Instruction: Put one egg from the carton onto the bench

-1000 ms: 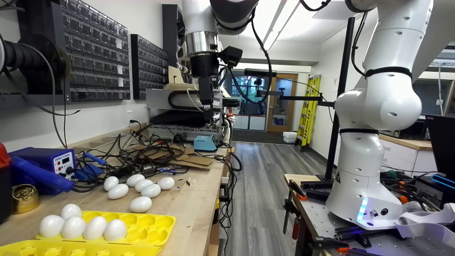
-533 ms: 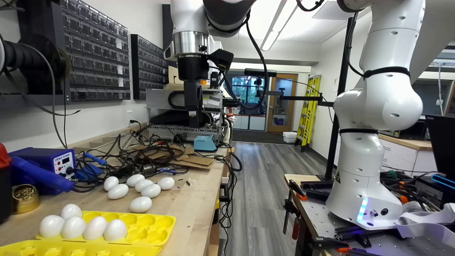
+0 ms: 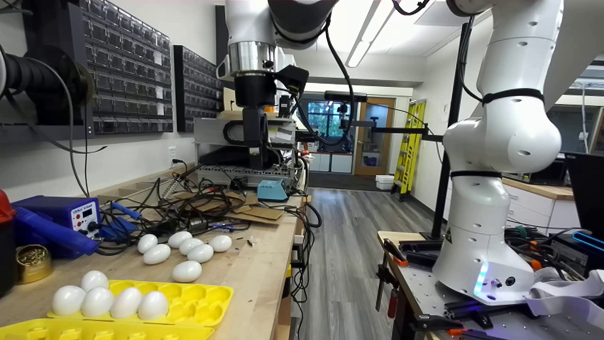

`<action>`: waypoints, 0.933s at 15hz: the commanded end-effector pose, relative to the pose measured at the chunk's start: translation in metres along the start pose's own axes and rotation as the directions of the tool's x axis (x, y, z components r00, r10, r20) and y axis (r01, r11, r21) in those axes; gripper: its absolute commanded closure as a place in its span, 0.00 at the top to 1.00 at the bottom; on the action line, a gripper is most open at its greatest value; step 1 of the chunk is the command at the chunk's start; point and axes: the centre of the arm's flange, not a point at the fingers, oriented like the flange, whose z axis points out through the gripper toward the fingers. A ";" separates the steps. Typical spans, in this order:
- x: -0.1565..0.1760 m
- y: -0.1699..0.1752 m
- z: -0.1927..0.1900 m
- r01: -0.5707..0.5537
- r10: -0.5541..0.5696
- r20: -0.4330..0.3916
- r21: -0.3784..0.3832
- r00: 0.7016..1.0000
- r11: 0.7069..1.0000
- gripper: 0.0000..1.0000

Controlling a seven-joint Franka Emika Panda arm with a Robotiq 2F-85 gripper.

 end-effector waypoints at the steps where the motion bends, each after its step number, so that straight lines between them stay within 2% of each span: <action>1: 0.005 -0.005 0.007 -0.035 0.035 0.002 0.007 0.999 0.999 1.00; 7: 0.031 -0.032 0.035 -0.101 0.102 -0.019 0.022 0.995 0.995 1.00; 14: 0.075 -0.053 0.067 -0.084 0.087 -0.059 0.046 0.994 0.995 1.00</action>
